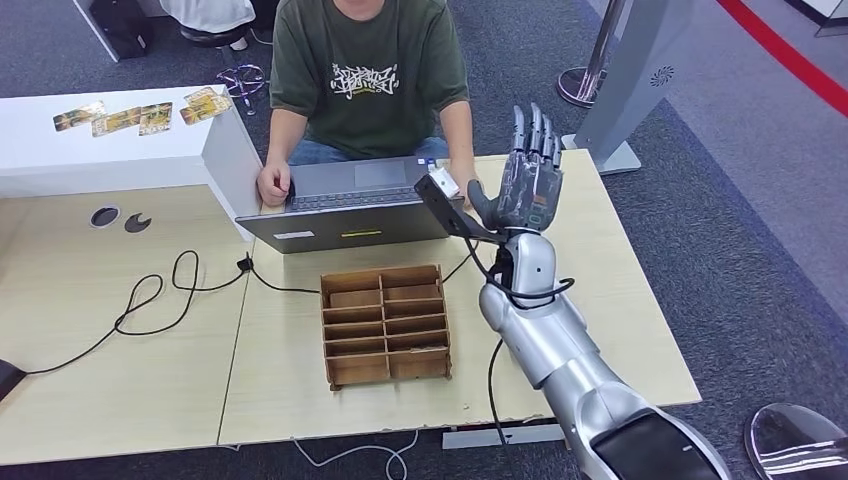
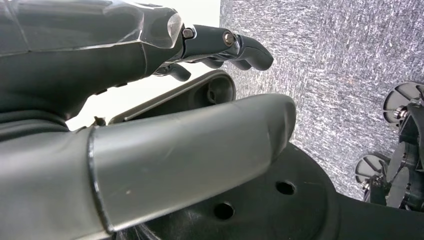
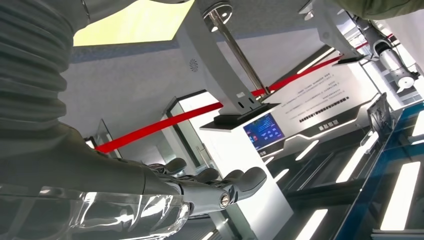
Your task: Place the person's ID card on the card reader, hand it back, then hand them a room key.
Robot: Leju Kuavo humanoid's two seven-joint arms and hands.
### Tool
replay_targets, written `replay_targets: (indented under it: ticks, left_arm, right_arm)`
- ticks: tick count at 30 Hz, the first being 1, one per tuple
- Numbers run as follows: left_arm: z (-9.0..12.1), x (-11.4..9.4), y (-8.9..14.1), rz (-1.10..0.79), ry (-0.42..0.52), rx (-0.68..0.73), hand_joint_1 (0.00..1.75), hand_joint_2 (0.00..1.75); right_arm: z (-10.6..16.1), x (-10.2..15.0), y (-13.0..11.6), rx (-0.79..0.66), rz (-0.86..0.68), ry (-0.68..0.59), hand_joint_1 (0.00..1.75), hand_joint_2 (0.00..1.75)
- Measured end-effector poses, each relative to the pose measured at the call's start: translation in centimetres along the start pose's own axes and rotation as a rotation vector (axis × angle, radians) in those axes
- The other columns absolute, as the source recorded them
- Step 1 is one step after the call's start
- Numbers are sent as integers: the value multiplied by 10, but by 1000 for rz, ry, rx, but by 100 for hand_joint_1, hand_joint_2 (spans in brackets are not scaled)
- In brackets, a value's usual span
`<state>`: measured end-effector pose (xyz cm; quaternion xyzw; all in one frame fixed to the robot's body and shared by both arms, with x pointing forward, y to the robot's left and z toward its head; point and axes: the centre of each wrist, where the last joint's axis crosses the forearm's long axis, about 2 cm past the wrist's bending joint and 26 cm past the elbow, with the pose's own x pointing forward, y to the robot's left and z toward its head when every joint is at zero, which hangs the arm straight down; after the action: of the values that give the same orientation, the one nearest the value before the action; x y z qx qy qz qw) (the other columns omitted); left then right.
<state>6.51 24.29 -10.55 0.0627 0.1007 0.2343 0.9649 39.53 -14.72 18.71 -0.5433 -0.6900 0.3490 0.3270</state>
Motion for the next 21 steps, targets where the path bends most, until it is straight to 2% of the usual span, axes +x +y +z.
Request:
replay_targets:
  ticks: [21]
  left_arm:
    - [-2, -3, 2, 38, 17, -4, 0, 0]
  right_arm:
    - [68, -12, 0, 0, -38, 43, 0, 175]
